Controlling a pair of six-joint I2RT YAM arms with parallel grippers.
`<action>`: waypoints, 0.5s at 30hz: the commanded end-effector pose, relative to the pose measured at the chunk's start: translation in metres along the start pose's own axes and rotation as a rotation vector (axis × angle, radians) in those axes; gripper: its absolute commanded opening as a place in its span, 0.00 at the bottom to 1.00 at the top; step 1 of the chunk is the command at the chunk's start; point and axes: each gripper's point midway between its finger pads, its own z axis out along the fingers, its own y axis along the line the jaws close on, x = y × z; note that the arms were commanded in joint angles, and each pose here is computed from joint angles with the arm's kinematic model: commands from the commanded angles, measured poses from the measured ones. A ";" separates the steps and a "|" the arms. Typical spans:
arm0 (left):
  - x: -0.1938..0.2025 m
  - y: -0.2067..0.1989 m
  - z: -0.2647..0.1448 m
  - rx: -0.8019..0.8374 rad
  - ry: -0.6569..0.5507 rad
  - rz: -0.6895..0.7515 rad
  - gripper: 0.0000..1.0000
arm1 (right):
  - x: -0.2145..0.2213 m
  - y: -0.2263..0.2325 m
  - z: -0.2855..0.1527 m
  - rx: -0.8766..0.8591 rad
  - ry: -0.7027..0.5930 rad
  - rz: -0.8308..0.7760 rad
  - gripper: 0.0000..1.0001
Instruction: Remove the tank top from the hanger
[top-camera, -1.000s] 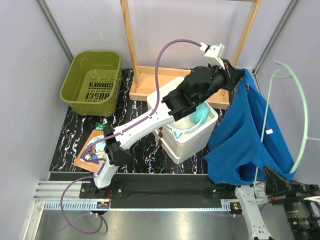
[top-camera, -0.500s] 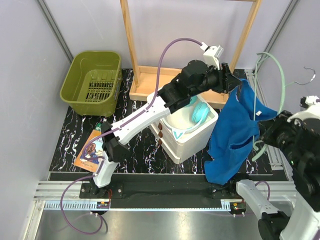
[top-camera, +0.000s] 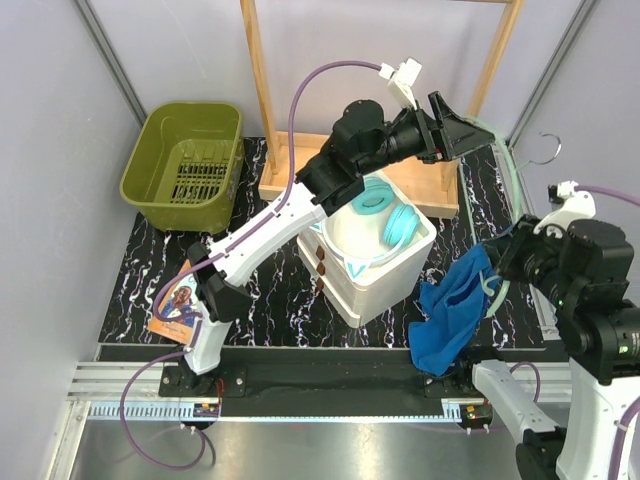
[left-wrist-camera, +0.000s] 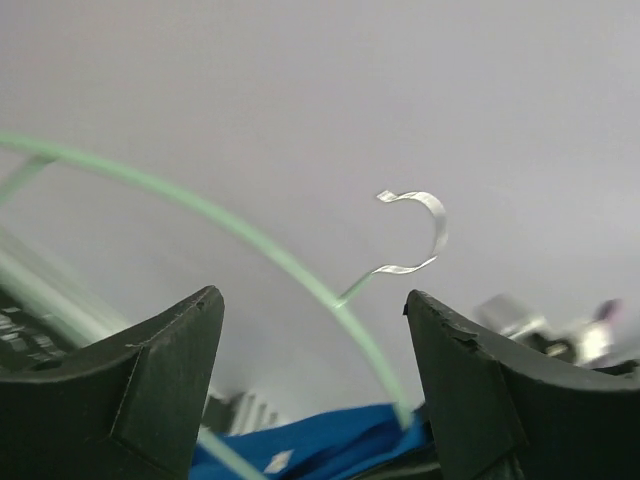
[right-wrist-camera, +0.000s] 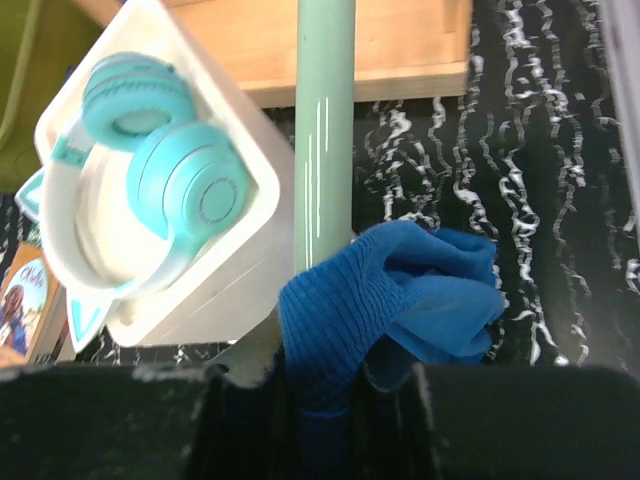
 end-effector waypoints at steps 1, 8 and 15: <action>-0.023 -0.088 -0.014 0.246 -0.060 -0.124 0.80 | -0.019 0.030 -0.003 -0.184 -0.138 -0.045 0.00; 0.001 -0.064 -0.002 0.123 -0.044 -0.167 0.69 | -0.015 0.029 -0.003 -0.191 -0.152 -0.055 0.00; 0.013 -0.055 0.000 0.041 -0.064 -0.172 0.65 | -0.017 0.023 -0.008 -0.158 -0.178 -0.058 0.00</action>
